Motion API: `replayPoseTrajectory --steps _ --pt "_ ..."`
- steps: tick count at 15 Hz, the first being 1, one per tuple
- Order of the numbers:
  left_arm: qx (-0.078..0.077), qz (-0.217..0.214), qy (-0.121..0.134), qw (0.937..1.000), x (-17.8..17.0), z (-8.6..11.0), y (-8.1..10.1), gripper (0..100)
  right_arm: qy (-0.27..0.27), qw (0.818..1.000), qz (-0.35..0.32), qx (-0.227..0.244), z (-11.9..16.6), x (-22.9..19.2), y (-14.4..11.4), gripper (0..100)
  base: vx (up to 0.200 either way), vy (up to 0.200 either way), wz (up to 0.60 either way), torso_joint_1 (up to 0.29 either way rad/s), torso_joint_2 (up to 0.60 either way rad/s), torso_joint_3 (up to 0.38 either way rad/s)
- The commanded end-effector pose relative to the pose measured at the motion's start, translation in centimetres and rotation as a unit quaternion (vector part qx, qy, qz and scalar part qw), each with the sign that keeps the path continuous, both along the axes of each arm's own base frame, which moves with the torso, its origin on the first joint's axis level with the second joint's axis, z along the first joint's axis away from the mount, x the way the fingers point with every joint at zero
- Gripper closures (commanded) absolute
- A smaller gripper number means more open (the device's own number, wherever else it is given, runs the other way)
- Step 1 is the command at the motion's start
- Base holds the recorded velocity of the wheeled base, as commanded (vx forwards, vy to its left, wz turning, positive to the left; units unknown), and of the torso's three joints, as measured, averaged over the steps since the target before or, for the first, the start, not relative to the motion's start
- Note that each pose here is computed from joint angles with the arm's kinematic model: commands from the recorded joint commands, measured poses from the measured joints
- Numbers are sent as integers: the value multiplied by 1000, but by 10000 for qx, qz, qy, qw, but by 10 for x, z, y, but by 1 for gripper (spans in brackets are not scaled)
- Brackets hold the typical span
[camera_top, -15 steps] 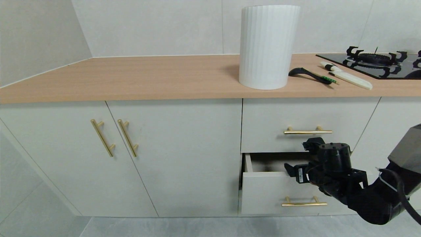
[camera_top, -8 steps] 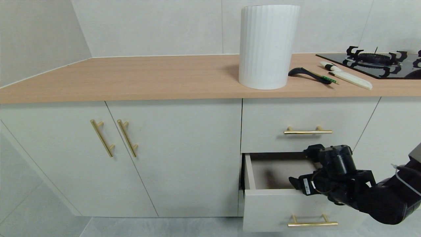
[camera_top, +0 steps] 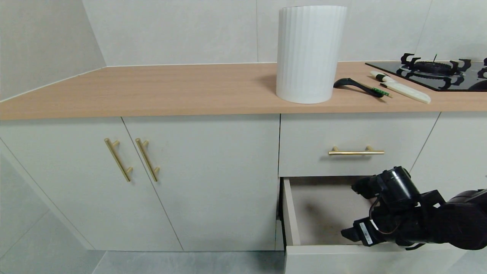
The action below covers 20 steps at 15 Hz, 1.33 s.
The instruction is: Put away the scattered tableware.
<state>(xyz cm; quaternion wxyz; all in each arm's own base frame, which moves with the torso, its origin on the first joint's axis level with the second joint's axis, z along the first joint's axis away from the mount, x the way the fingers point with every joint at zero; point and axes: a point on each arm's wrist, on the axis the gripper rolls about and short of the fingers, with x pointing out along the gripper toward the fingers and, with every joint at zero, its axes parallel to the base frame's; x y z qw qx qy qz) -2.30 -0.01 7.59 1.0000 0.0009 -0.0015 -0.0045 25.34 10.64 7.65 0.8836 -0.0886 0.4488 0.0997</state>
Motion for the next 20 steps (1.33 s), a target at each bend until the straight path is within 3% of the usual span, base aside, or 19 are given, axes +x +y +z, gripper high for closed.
replayPoseTrajectory --steps 1,4,10,13,20 --pt "-1 -1 7 10000 0 0 0 0 76 9999 83 53 14 -4 1 0 0 0 0 0 0 0" --pt "-1 -1 7 10000 0 0 0 0 690 9973 176 -194 18 -13 1 0 0 0 0 0 0 0" --pt "-1 -1 7 10000 0 0 0 0 1386 9880 379 -558 14 -28 4 0 0 0 0 0 0 0" --pt "-1 -1 7 10000 0 0 0 0 1880 9754 696 -923 14 -38 2 0 0 0 0 0 0 0" --pt "-1 -1 15 10000 0 0 0 0 2293 9615 937 -1192 14 -48 2 0 0 0 0 0 0 0"
